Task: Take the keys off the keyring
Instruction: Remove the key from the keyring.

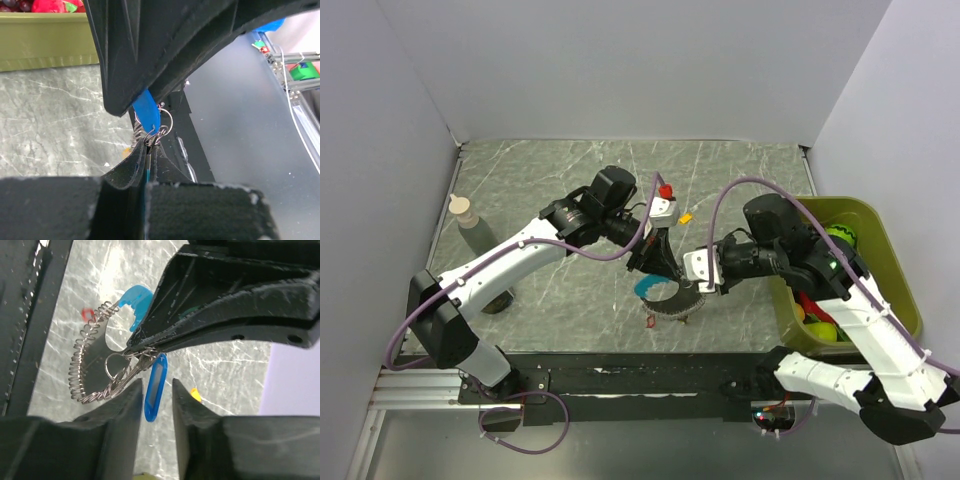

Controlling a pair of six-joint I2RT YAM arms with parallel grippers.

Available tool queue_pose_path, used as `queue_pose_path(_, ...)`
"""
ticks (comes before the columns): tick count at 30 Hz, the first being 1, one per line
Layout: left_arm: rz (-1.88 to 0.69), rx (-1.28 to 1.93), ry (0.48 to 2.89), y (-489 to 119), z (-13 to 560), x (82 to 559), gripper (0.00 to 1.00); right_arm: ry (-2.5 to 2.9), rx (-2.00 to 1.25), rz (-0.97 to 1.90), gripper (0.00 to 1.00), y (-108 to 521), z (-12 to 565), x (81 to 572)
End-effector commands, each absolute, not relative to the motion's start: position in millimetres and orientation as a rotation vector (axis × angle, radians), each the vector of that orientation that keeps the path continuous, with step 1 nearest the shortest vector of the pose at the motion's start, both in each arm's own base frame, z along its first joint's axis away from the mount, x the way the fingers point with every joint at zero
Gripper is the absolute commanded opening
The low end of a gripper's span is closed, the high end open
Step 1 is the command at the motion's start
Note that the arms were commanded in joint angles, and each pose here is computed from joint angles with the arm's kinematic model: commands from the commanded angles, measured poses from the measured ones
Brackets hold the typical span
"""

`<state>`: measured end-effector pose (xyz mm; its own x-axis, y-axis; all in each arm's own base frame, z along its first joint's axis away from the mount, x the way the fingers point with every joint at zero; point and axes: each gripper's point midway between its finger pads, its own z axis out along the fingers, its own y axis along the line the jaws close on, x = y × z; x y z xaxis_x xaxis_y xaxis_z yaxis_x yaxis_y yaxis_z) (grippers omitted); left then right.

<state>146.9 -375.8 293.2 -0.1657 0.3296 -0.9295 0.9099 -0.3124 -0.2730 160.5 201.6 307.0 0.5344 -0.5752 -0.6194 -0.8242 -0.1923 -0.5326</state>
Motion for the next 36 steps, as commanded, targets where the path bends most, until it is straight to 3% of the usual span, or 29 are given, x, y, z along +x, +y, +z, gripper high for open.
queue_pose_path(1, -1.453, 1.61, 1.293, -374, 323, 143, 0.01, 1.123, -1.777, 0.44, 0.42, 203, 338, 152)
queue_pose_path(7, -1.427, 1.608, 1.291, -373, 322, 145, 0.01, 1.162, -1.716, 0.577, 0.49, 211, 349, 148)
queue_pose_path(20, -1.39, 1.594, 1.282, -369, 327, 145, 0.01, 1.332, -1.644, 0.676, 0.51, 224, 313, 167)
queue_pose_path(23, -1.39, 1.592, 1.284, -369, 326, 145, 0.01, 1.343, -1.643, 0.681, 0.5, 224, 307, 168)
queue_pose_path(25, -1.389, 1.592, 1.281, -369, 327, 145, 0.01, 1.337, -1.642, 0.682, 0.44, 225, 306, 167)
queue_pose_path(26, -1.388, 1.59, 1.283, -369, 327, 145, 0.01, 1.338, -1.641, 0.687, 0.35, 225, 306, 167)
queue_pose_path(29, -1.391, 1.592, 1.287, -370, 325, 145, 0.01, 1.334, -1.649, 0.706, 0.26, 225, 308, 164)
queue_pose_path(36, -1.39, 1.593, 1.288, -369, 324, 145, 0.01, 1.301, -1.691, 0.661, 0.36, 217, 320, 161)
